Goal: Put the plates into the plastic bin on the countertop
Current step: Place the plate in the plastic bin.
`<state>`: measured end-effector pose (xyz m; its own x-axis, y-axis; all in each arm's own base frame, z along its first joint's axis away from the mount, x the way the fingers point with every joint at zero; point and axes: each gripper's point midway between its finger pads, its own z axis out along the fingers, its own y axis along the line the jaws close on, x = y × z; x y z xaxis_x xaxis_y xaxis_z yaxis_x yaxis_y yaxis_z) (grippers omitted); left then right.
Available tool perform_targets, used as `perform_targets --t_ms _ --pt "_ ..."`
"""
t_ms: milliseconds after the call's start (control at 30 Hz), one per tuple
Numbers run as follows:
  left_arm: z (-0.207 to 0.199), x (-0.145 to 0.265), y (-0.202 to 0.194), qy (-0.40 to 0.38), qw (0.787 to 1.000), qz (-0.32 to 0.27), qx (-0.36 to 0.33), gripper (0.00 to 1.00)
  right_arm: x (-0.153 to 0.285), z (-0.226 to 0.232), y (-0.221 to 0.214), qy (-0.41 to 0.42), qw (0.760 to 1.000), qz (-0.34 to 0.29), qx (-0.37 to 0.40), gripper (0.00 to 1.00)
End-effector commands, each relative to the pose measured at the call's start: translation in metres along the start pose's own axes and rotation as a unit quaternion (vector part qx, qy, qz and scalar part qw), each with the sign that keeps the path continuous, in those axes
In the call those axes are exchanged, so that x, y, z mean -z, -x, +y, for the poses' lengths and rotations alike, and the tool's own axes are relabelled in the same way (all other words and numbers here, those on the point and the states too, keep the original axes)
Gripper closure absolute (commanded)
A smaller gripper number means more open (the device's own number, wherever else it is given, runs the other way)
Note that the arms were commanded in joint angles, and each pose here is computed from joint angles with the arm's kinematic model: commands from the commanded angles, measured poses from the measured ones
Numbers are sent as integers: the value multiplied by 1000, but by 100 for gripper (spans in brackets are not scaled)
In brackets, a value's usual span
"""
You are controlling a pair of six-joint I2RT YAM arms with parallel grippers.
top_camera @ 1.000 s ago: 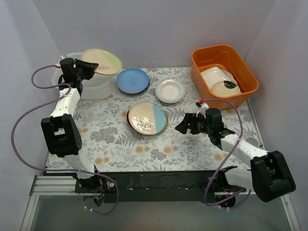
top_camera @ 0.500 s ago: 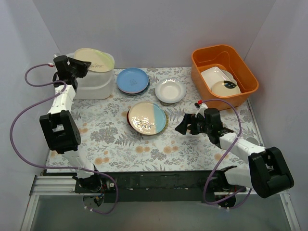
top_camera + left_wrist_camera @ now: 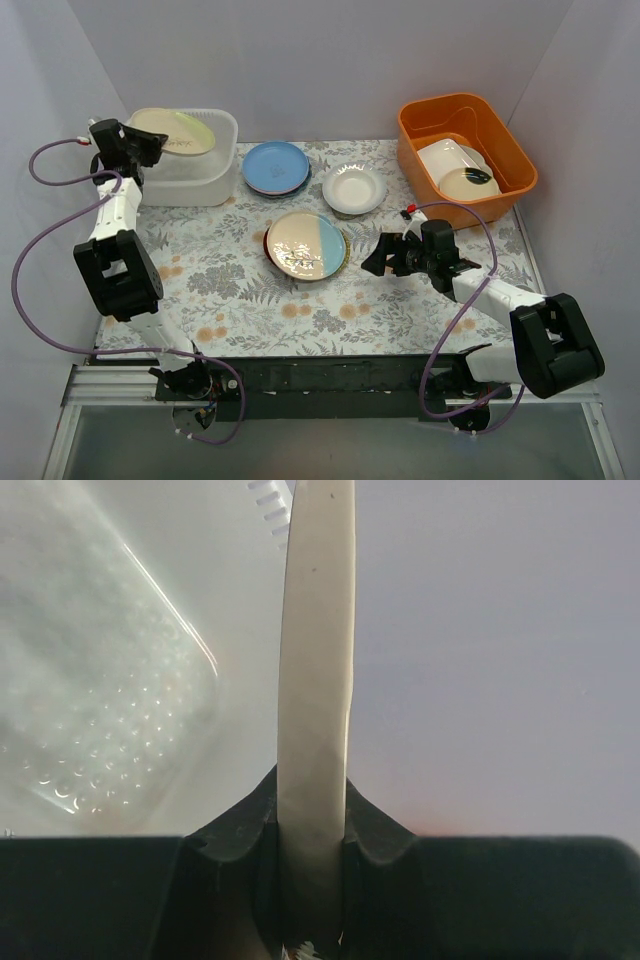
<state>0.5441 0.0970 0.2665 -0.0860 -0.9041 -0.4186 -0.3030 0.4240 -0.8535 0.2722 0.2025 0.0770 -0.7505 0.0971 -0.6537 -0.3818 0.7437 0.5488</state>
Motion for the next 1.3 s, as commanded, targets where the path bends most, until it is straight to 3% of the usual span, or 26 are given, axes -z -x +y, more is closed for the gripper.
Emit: perform_targets --t_ms 0,300,733,1267 --pt "-63 12 30 -89 995 -41 -36 100 2 12 20 15 999 -22 24 2" --pt "-37 -10 30 -50 997 -43 -50 100 6 11 18 9 1000 -20 20 2" --pt "-27 -56 3 -48 995 13 -84 100 8 12 23 4 999 -25 27 2" --pt "31 -85 -23 54 992 46 -101 100 2 16 26 17 999 -20 27 2"
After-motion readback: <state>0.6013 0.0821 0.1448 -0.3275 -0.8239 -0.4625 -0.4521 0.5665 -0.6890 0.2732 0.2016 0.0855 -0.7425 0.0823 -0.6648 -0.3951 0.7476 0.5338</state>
